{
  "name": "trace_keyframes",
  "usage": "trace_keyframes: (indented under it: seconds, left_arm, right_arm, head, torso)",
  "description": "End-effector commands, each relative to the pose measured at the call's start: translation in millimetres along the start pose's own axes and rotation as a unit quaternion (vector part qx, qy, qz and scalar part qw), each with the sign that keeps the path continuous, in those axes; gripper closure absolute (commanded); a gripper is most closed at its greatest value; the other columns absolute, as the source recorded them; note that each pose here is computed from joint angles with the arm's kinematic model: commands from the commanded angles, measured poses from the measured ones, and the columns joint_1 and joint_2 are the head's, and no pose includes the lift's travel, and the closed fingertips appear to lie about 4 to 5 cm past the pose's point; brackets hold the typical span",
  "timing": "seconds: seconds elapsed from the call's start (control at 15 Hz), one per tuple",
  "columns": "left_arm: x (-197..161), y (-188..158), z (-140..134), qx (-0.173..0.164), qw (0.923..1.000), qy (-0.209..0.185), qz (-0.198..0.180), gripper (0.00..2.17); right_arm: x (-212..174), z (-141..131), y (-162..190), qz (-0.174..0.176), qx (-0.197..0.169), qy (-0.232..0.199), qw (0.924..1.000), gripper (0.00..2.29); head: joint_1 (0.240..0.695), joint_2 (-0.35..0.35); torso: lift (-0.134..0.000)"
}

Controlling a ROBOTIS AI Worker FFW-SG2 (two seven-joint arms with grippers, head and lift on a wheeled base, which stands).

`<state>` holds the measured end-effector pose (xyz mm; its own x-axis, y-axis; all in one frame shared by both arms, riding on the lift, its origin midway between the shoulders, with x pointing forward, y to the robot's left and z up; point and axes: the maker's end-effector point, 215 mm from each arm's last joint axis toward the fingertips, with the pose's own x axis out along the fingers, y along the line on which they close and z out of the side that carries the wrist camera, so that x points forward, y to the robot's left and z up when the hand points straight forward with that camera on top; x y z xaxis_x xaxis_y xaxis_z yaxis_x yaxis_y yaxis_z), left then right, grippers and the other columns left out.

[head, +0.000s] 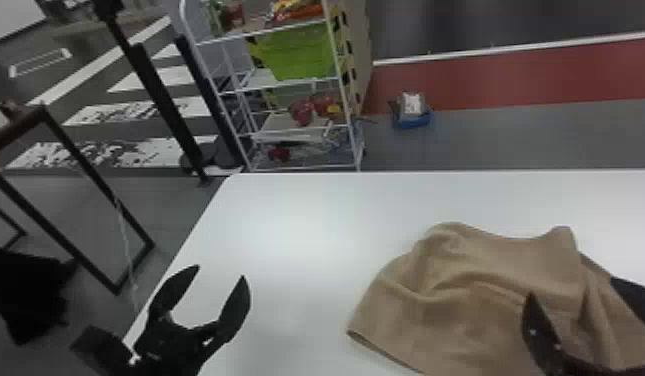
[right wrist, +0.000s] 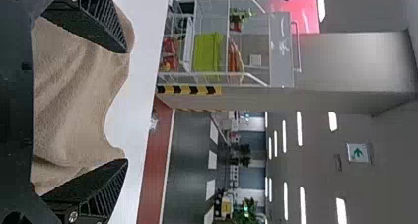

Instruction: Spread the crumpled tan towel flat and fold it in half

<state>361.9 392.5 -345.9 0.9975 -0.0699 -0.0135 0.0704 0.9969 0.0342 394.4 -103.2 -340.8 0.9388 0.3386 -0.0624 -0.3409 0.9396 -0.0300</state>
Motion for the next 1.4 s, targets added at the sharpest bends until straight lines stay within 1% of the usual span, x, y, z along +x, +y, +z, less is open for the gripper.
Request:
trace_keyframes:
  seconds: [0.0, 0.07, 0.2, 0.27, 0.4, 0.53, 0.6, 0.67, 0.73, 0.8, 0.87, 0.93, 1.0, 1.07, 1.13, 1.2, 1.27, 1.33]
  left_arm:
    - [0.1, 0.2, 1.2, 0.0, 1.0, -0.001, 0.001, 0.1]
    - [-0.1, 1.0, 1.3, 0.0, 1.0, -0.001, 0.002, 0.1]
    - [1.4, 0.1, 1.1, 0.0, 1.0, 0.0, 0.001, 0.1]
    - [1.8, -0.8, 1.8, 0.0, 1.0, -0.001, 0.0, 0.1]
    - [0.8, -0.2, 2.9, 0.002, 1.0, 0.003, -0.001, 0.1]
    - [0.2, 0.6, 8.8, 0.008, 1.0, 0.003, -0.001, 0.1]
    - [0.1, -1.2, 8.0, 0.012, 0.9999, 0.005, -0.004, 0.1]
    - [1.4, -10.2, 7.4, 0.02, 0.9995, 0.008, -0.022, 0.1]
    - [0.7, -23.9, 5.0, 0.025, 0.9982, 0.012, -0.054, 0.1]
    - [-0.6, -38.3, 2.2, 0.029, 0.9956, 0.016, -0.088, 0.13]
    - [-2.4, -51.7, -1.7, 0.035, 0.9922, 0.023, -0.118, 0.15]
    - [-4.1, -66.0, -6.7, 0.047, 0.9875, 0.032, -0.147, 0.17]
    - [-7.3, -81.5, -11.6, 0.064, 0.9804, 0.043, -0.182, 0.21]
    - [-8.8, -98.2, -19.0, 0.077, 0.9729, 0.056, -0.211, 0.21]
    - [-7.5, -117.0, -28.9, 0.093, 0.9651, 0.071, -0.234, 0.28]
    - [-5.9, -130.7, -37.7, 0.113, 0.9565, 0.085, -0.255, 0.29]
    - [-4.2, -143.6, -51.8, 0.119, 0.9458, 0.113, -0.28, 0.29]
    - [-3.2, -151.0, -64.2, 0.113, 0.9365, 0.141, -0.301, 0.29]
  right_arm:
    - [-2.3, -6.7, 4.9, 0.02, -0.005, 0.058, 0.9981, 0.1]
    - [-10.7, -14.3, 7.6, 0.054, -0.016, 0.09, 0.9944, 0.1]
    - [-30.8, -6.0, 8.2, 0.113, -0.043, 0.112, 0.9863, 0.13]
    - [-41.8, -4.2, 1.4, 0.132, -0.054, 0.125, 0.9818, 0.13]
    - [-64.2, -10.7, -18.2, 0.143, -0.075, 0.156, 0.9745, 0.14]
    - [-86.2, -14.0, -26.4, 0.186, -0.104, 0.173, 0.9615, 0.14]
    - [-94.5, -15.8, -33.7, 0.192, -0.113, 0.182, 0.9578, 0.14]
    - [-101.9, -20.8, -45.7, 0.188, -0.122, 0.194, 0.9552, 0.14]
    - [-104.5, -25.3, -53.9, 0.183, -0.125, 0.201, 0.9543, 0.14]
    - [-107.4, -33.7, -62.1, 0.177, -0.118, 0.209, 0.9544, 0.14]
    - [-106.6, -37.5, -71.6, 0.168, -0.114, 0.211, 0.9562, 0.14]
    - [-104.3, -35.0, -77.3, 0.161, -0.109, 0.207, 0.9587, 0.14]
    - [-101.7, -29.1, -87.6, 0.149, -0.104, 0.201, 0.9625, 0.14]
    - [-100.3, -24.6, -98.3, 0.134, -0.1, 0.199, 0.9657, 0.14]
    - [-98.4, -24.4, -105.0, 0.124, -0.092, 0.201, 0.9673, 0.14]
    - [-98.7, -24.3, -106.8, 0.122, -0.091, 0.202, 0.9675, 0.14]
    - [-98.6, -24.3, -106.5, 0.121, -0.089, 0.201, 0.9681, 0.14]
    - [-98.2, -24.5, -107.0, 0.119, -0.088, 0.201, 0.9684, 0.14]
  head:
    - [0.695, 0.35]
    - [0.695, 0.35]
    - [0.695, 0.35]
    - [0.695, 0.35]
    - [0.695, 0.35]
    - [0.695, 0.35]
    - [0.695, 0.35]
    - [0.695, 0.35]
    - [0.695, 0.35]
    - [0.695, 0.35]
    - [0.695, 0.335]
    - [0.695, 0.271]
    - [0.695, 0.24]
    - [0.695, 0.21]
    - [0.695, 0.178]
    - [0.695, 0.144]
    - [0.695, 0.116]
    - [0.695, 0.054]
  torso:
    - [-0.123]
    - [-0.123]
    - [-0.123]
    - [-0.123]
    - [-0.123]
    - [-0.123]
    - [-0.123]
    - [-0.123]
    - [-0.123]
    - [-0.123]
    - [-0.123]
    - [-0.123]
    - [-0.123]
    - [-0.123]
    - [-0.123]
    - [-0.123]
    - [-0.123]
    - [-0.123]
